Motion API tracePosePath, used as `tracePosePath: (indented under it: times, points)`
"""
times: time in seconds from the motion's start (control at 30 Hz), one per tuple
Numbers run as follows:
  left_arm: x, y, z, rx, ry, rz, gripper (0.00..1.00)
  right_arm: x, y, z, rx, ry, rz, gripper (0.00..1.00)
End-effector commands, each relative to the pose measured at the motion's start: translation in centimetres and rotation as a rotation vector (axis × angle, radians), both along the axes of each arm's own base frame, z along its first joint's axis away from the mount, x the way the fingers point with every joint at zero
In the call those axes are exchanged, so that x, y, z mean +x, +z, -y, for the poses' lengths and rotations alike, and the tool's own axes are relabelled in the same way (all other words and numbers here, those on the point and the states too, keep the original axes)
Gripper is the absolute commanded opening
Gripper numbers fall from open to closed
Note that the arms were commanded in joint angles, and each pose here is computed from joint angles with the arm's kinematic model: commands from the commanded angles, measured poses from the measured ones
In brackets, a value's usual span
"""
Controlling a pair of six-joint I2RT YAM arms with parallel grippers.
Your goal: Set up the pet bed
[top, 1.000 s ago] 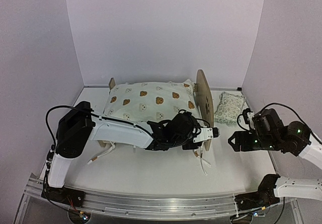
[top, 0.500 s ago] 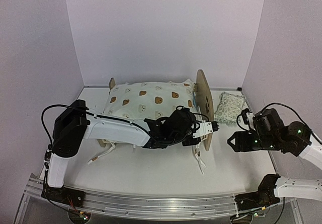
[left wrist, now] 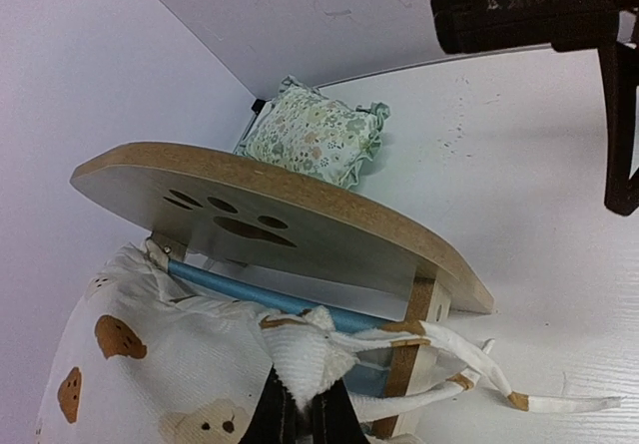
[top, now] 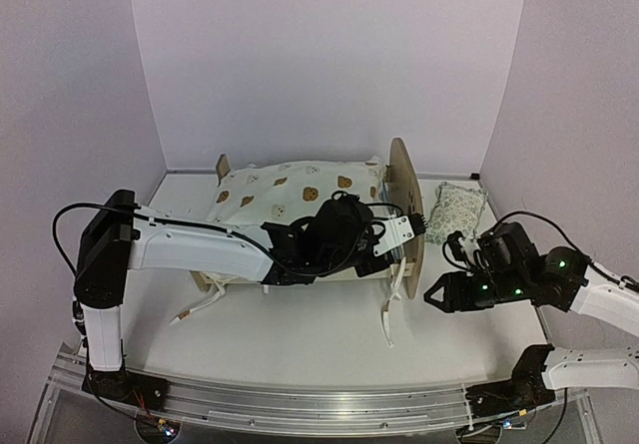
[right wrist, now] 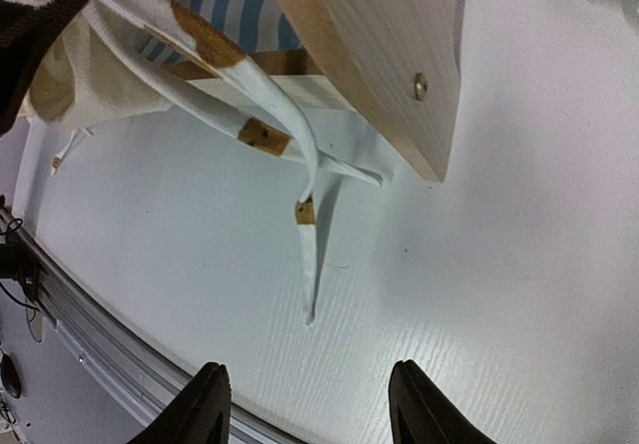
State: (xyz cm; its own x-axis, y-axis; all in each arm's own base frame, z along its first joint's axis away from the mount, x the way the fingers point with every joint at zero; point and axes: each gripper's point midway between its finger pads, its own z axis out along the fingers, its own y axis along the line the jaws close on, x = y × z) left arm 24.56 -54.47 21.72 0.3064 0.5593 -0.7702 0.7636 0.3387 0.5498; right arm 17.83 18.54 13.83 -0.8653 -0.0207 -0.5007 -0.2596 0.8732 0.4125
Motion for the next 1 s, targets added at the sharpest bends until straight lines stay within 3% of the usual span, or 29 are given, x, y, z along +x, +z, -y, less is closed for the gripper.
tracePosePath:
  times: [0.0,0.57,0.97]
  points:
    - [-0.7,6.0,-0.7,-0.172,-0.012,-0.002,0.00,1.3,2.5,-3.5,0.146,0.066,0.066,0.55]
    - [-1.0,7.8,-3.1,-0.250,-0.032,-0.071,0.00,5.7,0.0,-7.0,0.106,0.023,0.137,0.54]
    - [-1.0,7.6,-4.2,-0.251,-0.040,-0.080,0.00,7.8,-1.4,-8.0,0.033,-0.025,0.216,0.32]
